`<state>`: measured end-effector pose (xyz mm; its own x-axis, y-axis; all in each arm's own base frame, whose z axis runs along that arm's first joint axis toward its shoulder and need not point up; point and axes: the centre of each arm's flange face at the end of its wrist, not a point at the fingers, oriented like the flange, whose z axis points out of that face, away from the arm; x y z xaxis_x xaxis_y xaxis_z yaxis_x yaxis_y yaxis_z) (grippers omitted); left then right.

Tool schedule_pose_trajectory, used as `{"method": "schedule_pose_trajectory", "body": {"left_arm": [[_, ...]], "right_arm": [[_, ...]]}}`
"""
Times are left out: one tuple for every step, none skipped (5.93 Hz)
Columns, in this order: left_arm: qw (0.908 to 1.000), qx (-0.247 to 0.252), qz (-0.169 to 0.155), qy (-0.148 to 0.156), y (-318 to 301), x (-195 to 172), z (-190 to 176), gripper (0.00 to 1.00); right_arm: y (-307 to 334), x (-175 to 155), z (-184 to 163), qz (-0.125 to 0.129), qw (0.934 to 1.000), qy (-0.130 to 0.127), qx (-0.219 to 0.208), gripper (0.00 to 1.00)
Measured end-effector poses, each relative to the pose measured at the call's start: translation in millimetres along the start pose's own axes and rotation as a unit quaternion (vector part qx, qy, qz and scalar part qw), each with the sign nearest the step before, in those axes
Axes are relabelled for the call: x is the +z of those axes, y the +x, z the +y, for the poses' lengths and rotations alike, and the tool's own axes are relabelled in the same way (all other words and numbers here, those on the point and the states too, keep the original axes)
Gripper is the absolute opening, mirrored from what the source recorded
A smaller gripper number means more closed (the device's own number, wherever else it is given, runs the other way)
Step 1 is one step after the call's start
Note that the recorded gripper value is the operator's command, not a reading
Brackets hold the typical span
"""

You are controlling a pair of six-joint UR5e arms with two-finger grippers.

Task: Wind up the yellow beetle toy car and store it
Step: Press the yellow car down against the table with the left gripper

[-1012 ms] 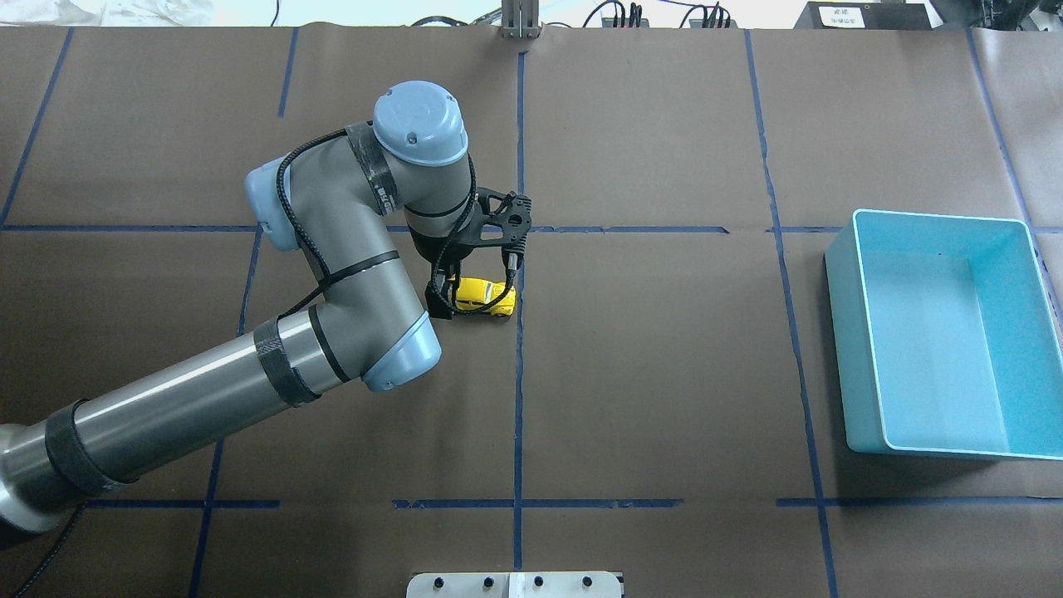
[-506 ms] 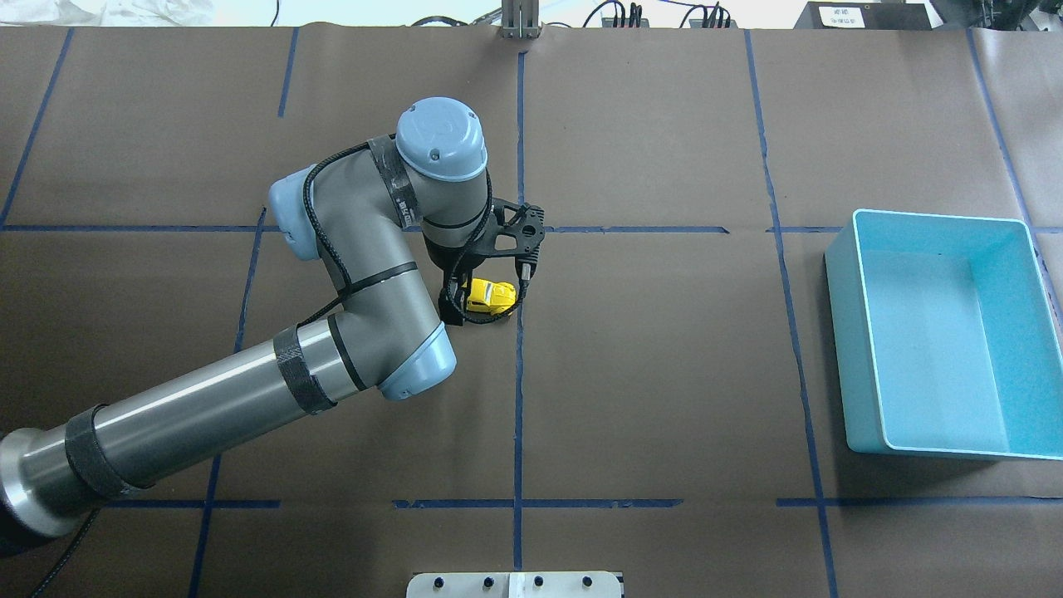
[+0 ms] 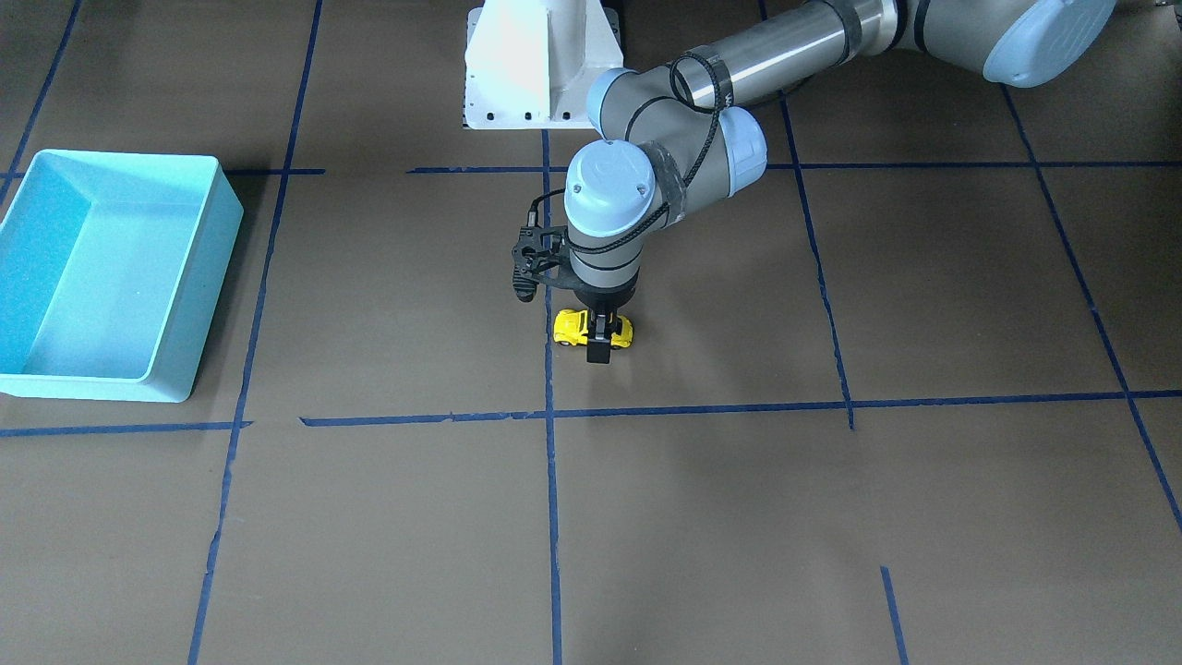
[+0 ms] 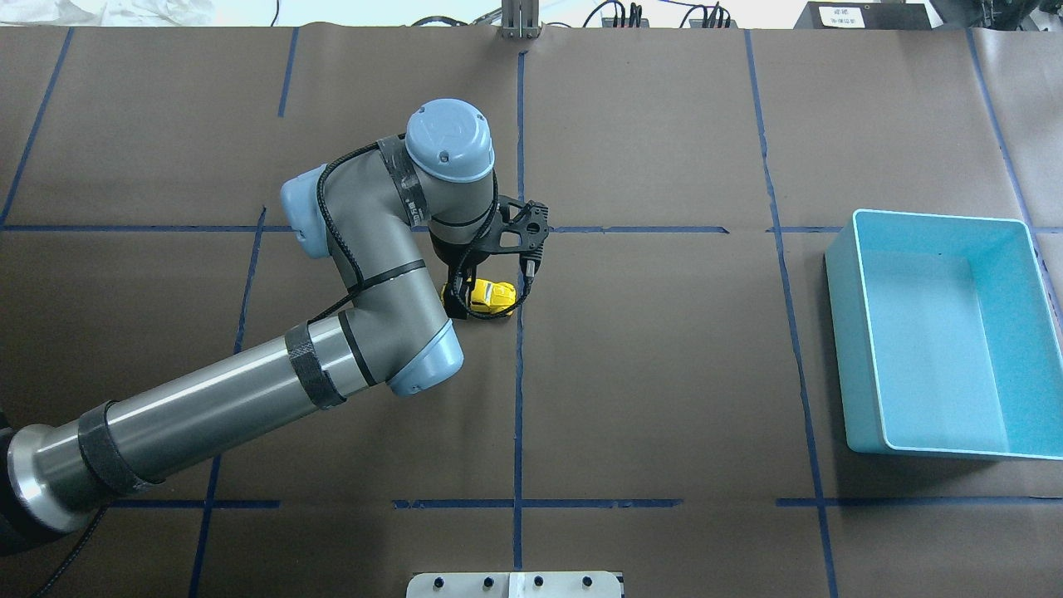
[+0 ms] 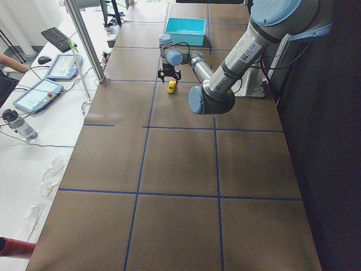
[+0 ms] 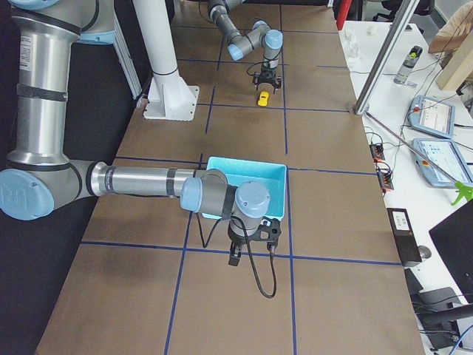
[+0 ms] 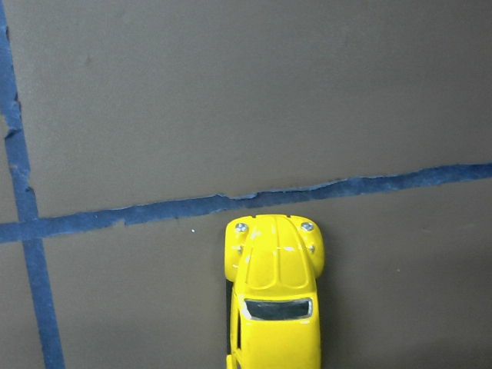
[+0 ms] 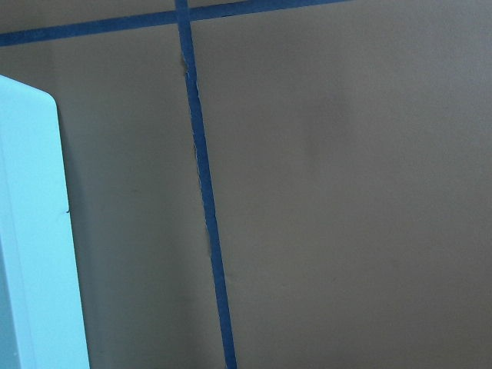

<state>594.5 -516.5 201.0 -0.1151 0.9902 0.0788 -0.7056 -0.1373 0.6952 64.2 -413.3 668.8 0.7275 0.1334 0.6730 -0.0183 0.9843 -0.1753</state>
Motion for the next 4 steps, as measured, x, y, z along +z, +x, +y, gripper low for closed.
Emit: {"method": "schedule_pose_trajectory", "body": {"left_arm": [[1.0000, 0.001, 0.002, -0.001, 0, 5, -3, 1.00], [1.0000, 0.003, 0.006, -0.002, 3, 11, -7, 1.00], [0.9999, 0.005, 0.009, -0.004, 6, 16, -10, 0.99], [0.9999, 0.006, 0.011, -0.005, 8, 18, -11, 0.90]], "right_arm": [[0, 0, 0, 0.000, 1.0000, 0.000, 0.000, 1.00], [0, 0, 0, 0.000, 1.0000, 0.000, 0.000, 1.00], [0, 0, 0, 0.000, 1.0000, 0.000, 0.000, 1.00], [0, 0, 0, 0.000, 1.0000, 0.000, 0.000, 1.00]]}}
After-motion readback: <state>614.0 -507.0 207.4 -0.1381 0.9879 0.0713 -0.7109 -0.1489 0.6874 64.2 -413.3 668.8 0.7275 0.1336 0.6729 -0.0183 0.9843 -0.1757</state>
